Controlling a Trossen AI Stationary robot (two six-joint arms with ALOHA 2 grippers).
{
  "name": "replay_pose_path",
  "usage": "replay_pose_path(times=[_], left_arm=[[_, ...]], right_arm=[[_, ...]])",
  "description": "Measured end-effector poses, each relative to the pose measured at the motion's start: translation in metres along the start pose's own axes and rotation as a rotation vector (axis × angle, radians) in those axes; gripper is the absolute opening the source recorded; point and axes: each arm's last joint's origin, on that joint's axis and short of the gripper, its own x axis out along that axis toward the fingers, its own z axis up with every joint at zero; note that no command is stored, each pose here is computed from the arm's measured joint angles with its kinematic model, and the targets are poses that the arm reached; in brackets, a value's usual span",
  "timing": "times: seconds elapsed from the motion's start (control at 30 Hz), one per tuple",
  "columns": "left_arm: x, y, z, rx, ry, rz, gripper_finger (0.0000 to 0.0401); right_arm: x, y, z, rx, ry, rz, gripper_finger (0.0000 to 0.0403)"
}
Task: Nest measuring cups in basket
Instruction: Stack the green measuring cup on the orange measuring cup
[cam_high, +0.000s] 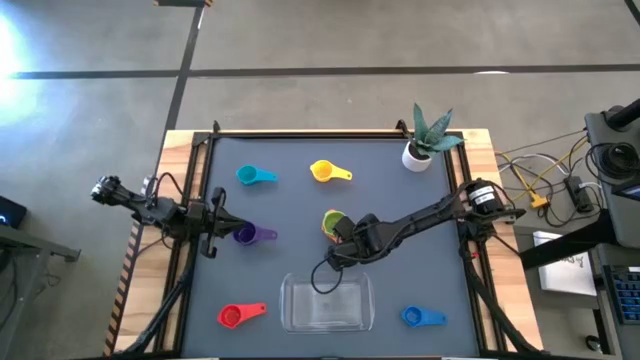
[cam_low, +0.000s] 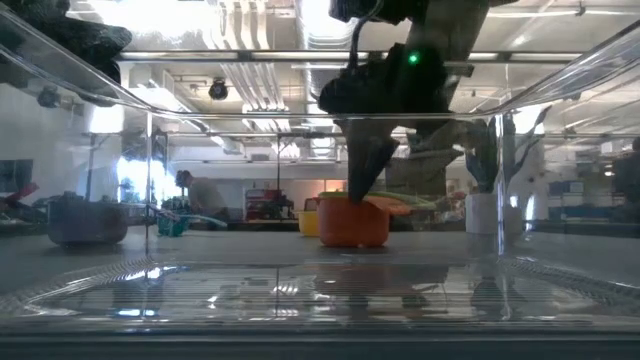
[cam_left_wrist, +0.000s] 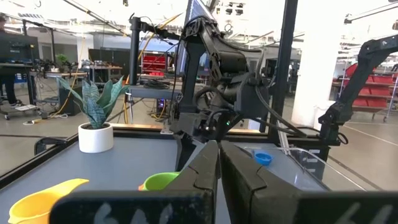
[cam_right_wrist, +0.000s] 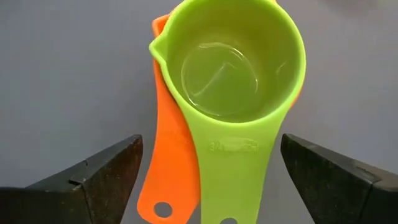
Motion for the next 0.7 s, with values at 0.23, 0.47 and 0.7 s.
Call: replay_pose_path(times=[0.23, 0.47, 0.7], left_arm=[[0.0, 0.0, 0.0, 0.0, 0.0, 0.0, 0.0], [0.0, 0.0, 0.0, 0.0, 0.0, 0.0, 0.0], [0.0, 0.0, 0.0, 0.0, 0.0, 0.0, 0.0]], right_arm=[[0.002, -0.005, 0.0, -0.018, 0.022, -0.041, 0.0343], [0.002, -0.011, -0.002, -0.119, 0.064, -0.087, 0.0279], [0.001, -0.011, -0.002, -0.268, 0.094, -0.06, 0.0199]])
